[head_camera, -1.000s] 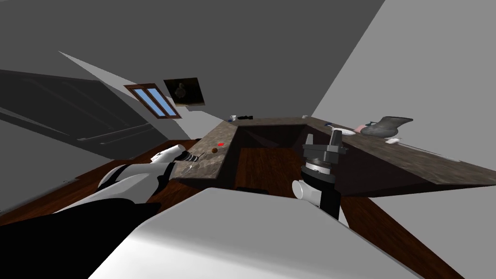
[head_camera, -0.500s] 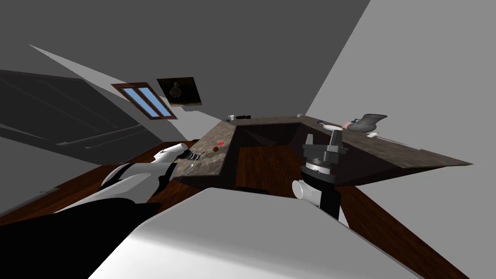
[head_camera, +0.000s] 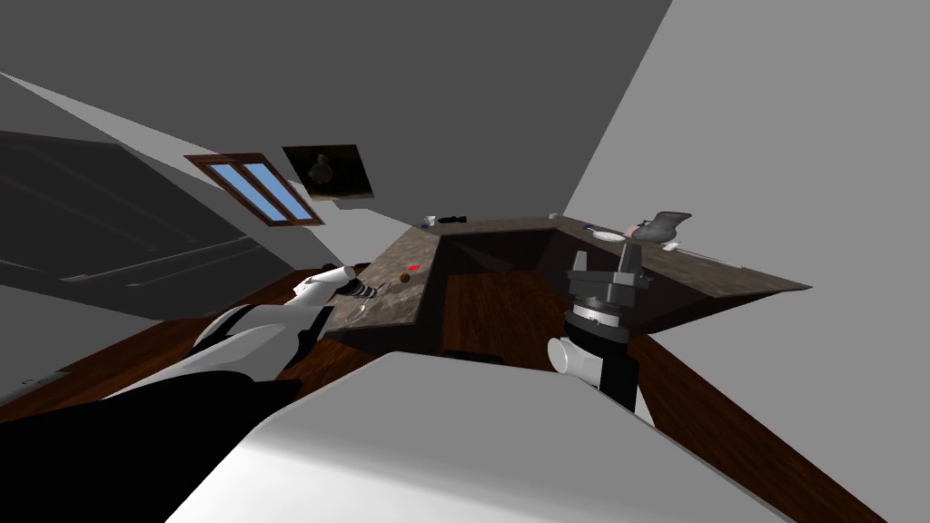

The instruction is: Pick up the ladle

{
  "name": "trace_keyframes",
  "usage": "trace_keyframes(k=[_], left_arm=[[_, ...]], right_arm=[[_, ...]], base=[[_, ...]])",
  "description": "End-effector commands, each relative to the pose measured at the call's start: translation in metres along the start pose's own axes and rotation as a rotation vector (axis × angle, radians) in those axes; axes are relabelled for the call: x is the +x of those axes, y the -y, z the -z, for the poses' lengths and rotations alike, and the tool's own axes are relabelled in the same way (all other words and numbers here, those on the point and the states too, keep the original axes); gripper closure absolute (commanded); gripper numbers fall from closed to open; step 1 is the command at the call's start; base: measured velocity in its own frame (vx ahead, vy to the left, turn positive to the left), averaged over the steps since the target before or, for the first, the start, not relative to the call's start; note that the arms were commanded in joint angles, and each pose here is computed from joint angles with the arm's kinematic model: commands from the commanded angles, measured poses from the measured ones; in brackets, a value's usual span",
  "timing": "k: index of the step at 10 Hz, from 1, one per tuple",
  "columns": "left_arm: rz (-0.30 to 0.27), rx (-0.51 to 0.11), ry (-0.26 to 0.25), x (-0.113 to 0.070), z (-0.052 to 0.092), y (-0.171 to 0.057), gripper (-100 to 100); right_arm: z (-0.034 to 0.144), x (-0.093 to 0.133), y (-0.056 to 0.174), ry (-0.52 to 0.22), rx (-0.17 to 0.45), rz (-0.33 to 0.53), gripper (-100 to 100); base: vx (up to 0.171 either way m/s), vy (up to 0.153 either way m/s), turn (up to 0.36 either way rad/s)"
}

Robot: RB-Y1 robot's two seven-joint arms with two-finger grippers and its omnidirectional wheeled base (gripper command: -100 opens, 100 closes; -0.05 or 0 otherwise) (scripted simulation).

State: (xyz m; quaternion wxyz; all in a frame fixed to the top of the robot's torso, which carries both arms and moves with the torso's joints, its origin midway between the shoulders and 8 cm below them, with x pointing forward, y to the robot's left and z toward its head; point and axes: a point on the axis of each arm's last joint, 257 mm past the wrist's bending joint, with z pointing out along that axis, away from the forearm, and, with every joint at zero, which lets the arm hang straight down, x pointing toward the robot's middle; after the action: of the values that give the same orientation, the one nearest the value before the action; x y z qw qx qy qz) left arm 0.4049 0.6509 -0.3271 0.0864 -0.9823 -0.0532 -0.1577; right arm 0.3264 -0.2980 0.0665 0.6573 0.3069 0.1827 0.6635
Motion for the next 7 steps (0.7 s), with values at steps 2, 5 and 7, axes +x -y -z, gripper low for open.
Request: trace_keyframes(k=[2, 5, 7], left_arm=[[0.025, 0.007, 0.003, 0.0063, 0.0020, -0.0052, 100], [0.049, 0.012, 0.005, 0.0101, 0.0031, -0.0088, 100], [0.044, 0.011, 0.004, 0.0105, 0.0030, -0.0087, 0]], right_arm=[[0.0000, 0.0000, 0.0000, 0.000, 0.000, 0.000, 0], [0.0000, 0.0000, 0.0000, 0.000, 0.000, 0.000, 0], [0.0000, 0.0000, 0.0000, 0.000, 0.000, 0.000, 0]], base=[[-0.083, 0.033, -0.085], [-0.088, 0.039, -0.085], [-0.019, 0.009, -0.002]])
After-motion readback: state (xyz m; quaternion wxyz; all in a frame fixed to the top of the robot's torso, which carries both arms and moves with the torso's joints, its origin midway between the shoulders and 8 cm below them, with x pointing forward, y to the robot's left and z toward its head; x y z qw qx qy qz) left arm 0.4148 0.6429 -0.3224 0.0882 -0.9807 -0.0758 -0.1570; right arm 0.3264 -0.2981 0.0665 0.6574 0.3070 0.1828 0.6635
